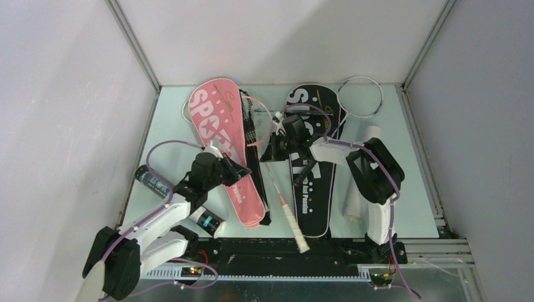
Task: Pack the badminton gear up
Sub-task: Place the racket in the racket bag.
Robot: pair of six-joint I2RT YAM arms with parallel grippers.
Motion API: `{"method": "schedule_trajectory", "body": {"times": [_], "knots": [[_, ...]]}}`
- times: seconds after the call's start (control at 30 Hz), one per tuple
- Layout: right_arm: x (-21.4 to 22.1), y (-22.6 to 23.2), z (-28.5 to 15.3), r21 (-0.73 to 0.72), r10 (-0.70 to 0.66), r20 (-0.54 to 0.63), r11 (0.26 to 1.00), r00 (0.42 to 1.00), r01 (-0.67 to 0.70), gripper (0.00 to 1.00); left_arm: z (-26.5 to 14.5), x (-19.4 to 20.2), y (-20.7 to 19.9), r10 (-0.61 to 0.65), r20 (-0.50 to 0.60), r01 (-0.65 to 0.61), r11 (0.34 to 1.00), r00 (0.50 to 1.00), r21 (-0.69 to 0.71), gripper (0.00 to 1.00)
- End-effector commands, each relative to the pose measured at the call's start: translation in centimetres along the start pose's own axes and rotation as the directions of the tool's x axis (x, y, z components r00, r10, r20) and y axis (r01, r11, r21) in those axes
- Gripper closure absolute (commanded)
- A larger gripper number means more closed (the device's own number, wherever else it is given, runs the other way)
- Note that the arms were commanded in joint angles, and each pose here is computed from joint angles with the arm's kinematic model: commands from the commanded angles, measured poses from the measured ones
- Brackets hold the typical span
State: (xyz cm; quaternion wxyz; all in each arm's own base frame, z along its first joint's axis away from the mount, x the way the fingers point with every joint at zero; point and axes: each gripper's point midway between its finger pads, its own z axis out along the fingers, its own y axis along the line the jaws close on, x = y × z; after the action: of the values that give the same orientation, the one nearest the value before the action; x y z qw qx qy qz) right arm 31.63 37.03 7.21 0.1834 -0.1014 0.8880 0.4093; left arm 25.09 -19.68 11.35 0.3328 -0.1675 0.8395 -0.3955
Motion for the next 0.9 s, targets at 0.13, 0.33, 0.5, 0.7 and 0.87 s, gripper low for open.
{"method": "schedule_trajectory", "body": {"times": [0.13,0.33,0.5,0.7,0.87], "knots": [[-10.0,5.8,2.3,-0.215,0.044,0.314,0.976,0.949,0.026,1.0,-0.7,-0.5,-4.6,-0.05,0.012,0.047,0.983,0.999,0.18,1.0],[-6.5,6.0,3.8,-0.186,-0.062,0.168,0.978,0.984,0.093,1.0,-0.5,-0.2,-3.9,-0.011,0.008,0.01,0.989,1.0,0.15,1.0],[-2.7,5.3,2.8,-0.168,-0.117,0.085,0.977,0.99,0.13,1.0,-0.3,-0.5,-4.1,0.035,0.007,-0.036,0.989,0.999,0.144,1.0],[0.4,5.7,1.2,-0.198,-0.22,-0.023,0.957,0.975,0.212,1.0,0.2,0.0,-5.0,0.082,-0.045,-0.074,0.982,0.996,0.173,1.0],[2.6,4.9,-0.7,-0.167,-0.237,-0.086,0.961,0.968,0.22,1.0,0.0,0.2,-5.3,0.109,-0.059,-0.097,0.978,0.992,0.186,1.0]]}}
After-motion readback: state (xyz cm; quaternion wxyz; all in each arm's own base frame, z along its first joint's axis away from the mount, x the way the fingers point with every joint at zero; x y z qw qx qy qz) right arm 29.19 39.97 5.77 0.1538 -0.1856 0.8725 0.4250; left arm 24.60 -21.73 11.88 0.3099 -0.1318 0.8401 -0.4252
